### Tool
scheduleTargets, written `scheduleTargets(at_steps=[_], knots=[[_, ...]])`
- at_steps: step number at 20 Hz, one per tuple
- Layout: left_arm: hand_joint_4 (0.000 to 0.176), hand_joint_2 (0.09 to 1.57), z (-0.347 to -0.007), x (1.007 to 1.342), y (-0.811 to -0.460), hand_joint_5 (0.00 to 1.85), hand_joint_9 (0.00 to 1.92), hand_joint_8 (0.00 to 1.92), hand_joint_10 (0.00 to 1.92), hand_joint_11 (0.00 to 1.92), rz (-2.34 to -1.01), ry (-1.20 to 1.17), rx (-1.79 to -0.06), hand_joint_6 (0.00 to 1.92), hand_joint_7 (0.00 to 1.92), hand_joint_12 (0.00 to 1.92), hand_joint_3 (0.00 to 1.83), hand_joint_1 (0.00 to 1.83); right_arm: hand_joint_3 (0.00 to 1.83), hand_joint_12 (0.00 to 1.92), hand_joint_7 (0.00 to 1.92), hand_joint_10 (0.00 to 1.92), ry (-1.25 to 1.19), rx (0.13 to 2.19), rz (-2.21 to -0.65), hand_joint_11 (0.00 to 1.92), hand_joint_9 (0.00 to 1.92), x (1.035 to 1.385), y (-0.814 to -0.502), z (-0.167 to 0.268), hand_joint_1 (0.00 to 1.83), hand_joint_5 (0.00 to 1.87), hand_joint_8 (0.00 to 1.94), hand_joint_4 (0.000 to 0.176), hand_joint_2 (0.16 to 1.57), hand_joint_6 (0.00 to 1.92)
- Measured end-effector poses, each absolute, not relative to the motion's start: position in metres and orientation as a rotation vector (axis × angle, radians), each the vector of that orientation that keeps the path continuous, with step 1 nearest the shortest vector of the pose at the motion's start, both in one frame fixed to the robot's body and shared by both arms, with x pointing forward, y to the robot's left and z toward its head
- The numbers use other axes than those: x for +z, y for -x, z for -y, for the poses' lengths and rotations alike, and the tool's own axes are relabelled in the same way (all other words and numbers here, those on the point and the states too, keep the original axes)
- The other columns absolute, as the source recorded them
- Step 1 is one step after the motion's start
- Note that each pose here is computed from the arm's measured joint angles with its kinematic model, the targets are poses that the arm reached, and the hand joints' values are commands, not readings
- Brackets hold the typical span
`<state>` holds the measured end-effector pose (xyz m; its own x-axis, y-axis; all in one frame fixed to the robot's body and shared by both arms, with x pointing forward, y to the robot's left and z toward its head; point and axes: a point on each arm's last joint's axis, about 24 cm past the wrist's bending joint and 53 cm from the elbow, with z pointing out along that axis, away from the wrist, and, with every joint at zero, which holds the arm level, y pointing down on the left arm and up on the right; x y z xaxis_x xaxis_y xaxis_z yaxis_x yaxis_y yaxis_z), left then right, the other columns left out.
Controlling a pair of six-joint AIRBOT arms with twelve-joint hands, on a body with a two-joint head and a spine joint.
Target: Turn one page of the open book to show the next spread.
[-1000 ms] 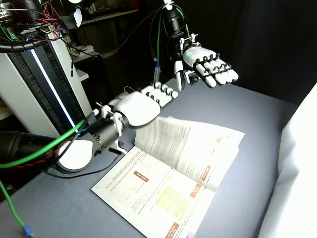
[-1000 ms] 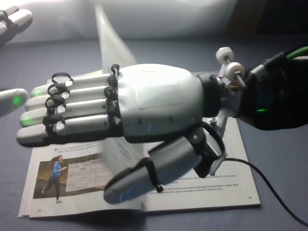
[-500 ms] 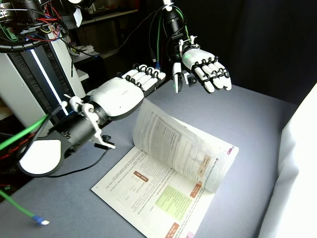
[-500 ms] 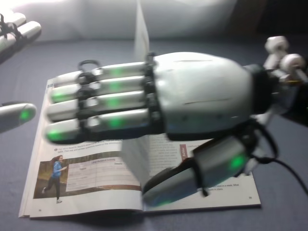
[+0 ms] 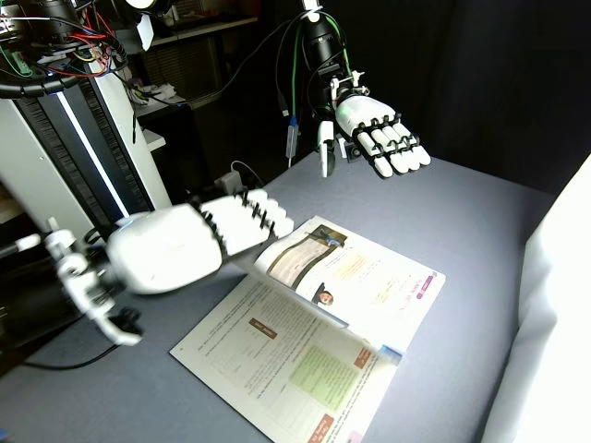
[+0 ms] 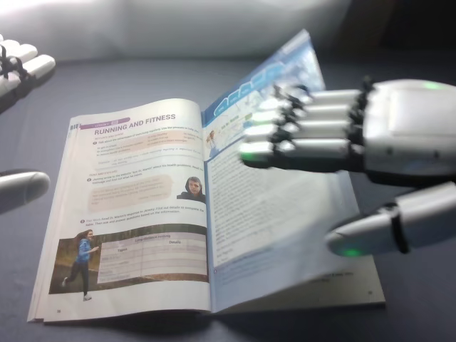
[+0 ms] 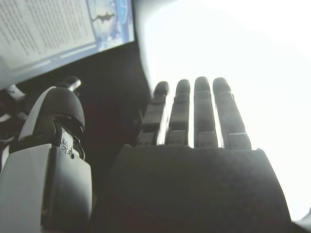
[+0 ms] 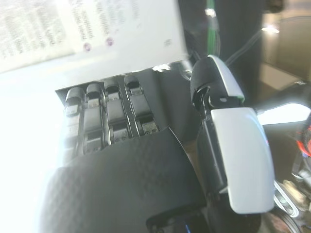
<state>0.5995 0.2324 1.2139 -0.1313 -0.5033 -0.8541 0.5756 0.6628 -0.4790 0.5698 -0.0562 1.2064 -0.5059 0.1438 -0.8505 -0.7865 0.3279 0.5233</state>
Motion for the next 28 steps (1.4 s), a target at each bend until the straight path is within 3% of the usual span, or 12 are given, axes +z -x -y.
scheduleTargets(at_steps=[11,14,19,21,22,28], knots=[[0.000,1.30,-0.231,1.204,-0.601,0.00,0.00,0.00,0.00,0.00,-1.451,-0.047,-0.936,0.00,0.00,0.00,0.01,0.00,0.01,0.00,0.00,0.00,0.486,1.046,-1.993,0.00,0.00,1.131,-0.598,0.100,0.00,0.03,0.00,0.000,1.29,0.01],[0.022,1.28,-0.229,1.202,-0.601,0.00,0.00,0.00,0.00,0.00,-1.455,-0.048,-0.939,0.00,0.00,0.00,0.00,0.00,0.01,0.01,0.02,0.00,0.475,1.004,-2.067,0.01,0.01,1.106,-0.599,0.105,0.00,0.11,0.01,0.000,1.30,0.04],[0.032,1.29,-0.230,1.202,-0.601,0.00,0.00,0.00,0.00,0.00,-1.458,-0.042,-0.935,0.00,0.00,0.00,0.00,0.00,0.01,0.02,0.00,0.00,0.448,0.956,-2.145,0.03,0.01,1.080,-0.596,0.119,0.00,0.07,0.00,0.000,1.31,0.01],[0.022,1.30,-0.231,1.201,-0.602,0.00,0.00,0.00,0.00,0.00,-1.459,-0.041,-0.934,0.00,0.00,0.00,0.01,0.00,0.00,0.03,0.01,0.02,0.445,0.951,-2.159,0.06,0.04,1.075,-0.595,0.119,0.00,0.08,0.00,0.000,1.30,0.01],[0.023,1.30,-0.231,1.201,-0.602,0.00,0.00,0.00,0.00,0.00,-1.460,-0.040,-0.933,0.00,0.00,0.00,0.01,0.00,0.00,0.31,0.03,0.00,0.447,0.952,-2.165,0.01,0.06,1.072,-0.595,0.117,0.00,0.10,0.00,0.000,1.30,0.00],[0.021,1.31,-0.231,1.202,-0.602,0.00,0.00,0.00,0.00,0.00,-1.458,-0.038,-0.933,0.00,0.00,0.00,0.01,0.00,0.00,0.61,0.10,0.00,0.478,0.976,-2.192,0.00,0.06,1.063,-0.592,0.110,0.00,0.18,0.00,0.000,1.29,0.01]])
